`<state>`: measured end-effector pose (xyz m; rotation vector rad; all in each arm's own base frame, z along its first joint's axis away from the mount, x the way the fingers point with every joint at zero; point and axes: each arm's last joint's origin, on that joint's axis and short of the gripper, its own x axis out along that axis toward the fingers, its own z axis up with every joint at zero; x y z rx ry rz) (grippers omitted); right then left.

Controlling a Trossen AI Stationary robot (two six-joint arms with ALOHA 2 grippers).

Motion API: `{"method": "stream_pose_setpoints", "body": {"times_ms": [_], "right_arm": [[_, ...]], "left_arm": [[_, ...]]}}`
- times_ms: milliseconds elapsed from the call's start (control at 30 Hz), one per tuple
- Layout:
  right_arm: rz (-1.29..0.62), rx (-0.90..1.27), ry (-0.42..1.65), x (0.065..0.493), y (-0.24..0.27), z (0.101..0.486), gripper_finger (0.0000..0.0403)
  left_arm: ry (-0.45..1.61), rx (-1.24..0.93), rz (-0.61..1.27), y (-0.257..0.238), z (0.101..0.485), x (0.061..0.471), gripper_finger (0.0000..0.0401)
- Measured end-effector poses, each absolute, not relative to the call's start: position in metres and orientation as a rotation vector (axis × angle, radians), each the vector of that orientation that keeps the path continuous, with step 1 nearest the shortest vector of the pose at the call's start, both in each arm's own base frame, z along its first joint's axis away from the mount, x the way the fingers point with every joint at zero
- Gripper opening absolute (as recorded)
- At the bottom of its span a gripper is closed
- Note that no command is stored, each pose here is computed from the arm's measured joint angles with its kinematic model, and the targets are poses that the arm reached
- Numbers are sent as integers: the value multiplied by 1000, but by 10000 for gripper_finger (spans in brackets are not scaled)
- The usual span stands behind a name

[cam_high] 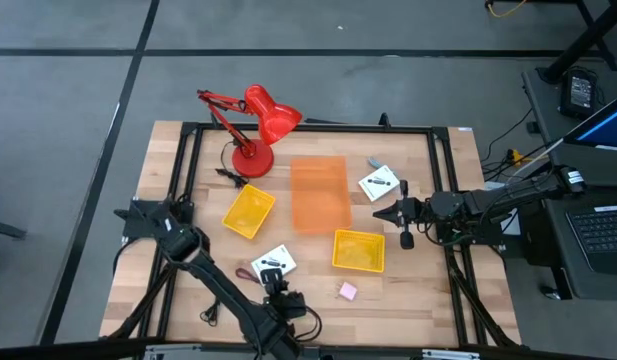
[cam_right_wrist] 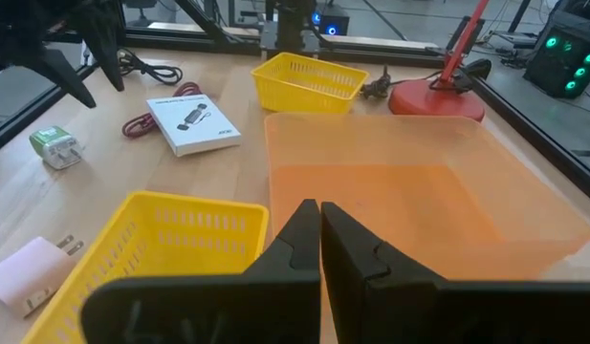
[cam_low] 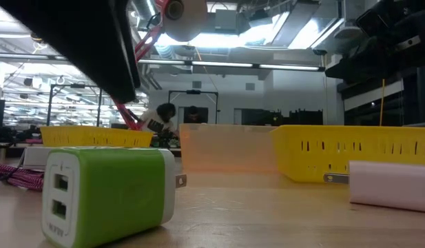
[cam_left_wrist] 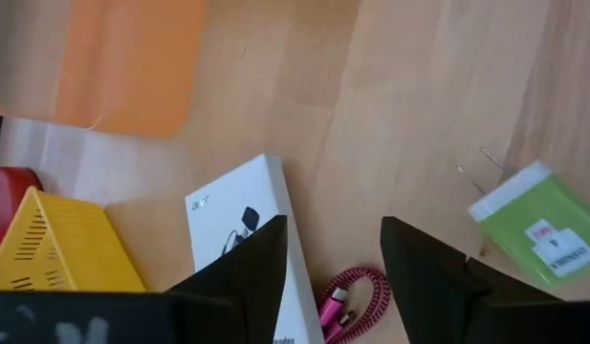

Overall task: Pick and place items into bin
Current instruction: Put the bottom card reader box into the orange bin

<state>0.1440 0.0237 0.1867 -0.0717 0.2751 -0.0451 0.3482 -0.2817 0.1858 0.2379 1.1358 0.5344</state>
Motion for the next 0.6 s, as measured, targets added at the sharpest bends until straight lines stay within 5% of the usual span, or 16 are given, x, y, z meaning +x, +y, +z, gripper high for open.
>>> {"method": "stream_pose_setpoints", "body": {"times_ms": [600], "right_arm": [[-44,-86,319,143,23,183,0]], "left_arm": [[1169,339,536,-275,167,358,164]]}}
